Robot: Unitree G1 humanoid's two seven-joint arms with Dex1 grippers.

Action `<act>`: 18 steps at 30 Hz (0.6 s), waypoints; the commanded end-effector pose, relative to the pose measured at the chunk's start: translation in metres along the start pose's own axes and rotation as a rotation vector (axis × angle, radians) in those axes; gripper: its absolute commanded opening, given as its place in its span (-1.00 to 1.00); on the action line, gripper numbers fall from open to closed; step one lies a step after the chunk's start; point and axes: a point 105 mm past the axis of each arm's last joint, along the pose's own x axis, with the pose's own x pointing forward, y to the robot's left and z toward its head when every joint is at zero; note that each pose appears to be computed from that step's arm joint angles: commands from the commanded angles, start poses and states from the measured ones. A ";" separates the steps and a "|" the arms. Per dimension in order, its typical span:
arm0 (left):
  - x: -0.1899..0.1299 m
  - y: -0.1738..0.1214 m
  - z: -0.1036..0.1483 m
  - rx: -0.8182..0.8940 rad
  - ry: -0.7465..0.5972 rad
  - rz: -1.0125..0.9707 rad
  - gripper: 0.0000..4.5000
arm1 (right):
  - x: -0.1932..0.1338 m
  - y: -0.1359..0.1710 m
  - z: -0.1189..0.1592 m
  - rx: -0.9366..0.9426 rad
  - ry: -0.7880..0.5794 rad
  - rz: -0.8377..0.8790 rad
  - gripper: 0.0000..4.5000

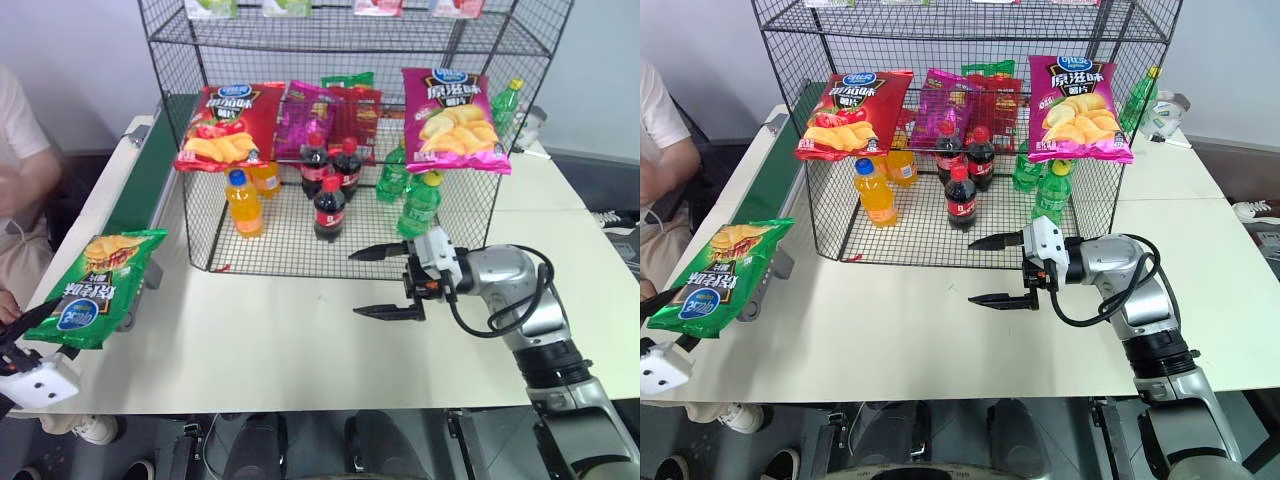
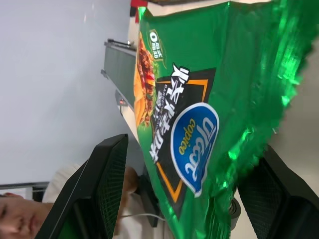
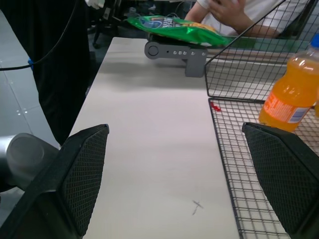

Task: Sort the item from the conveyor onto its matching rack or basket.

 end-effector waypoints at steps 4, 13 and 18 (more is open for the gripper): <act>0.008 0.003 0.003 0.005 -0.020 0.009 0.48 | -0.003 -0.007 0.007 -0.030 -0.010 -0.036 0.98; 0.016 0.008 0.012 -0.027 -0.054 0.004 -0.95 | -0.001 -0.005 0.005 -0.035 -0.001 -0.045 1.00; 0.012 0.036 0.021 -0.183 -0.098 0.111 -0.95 | -0.001 -0.008 0.005 -0.040 0.000 -0.064 1.00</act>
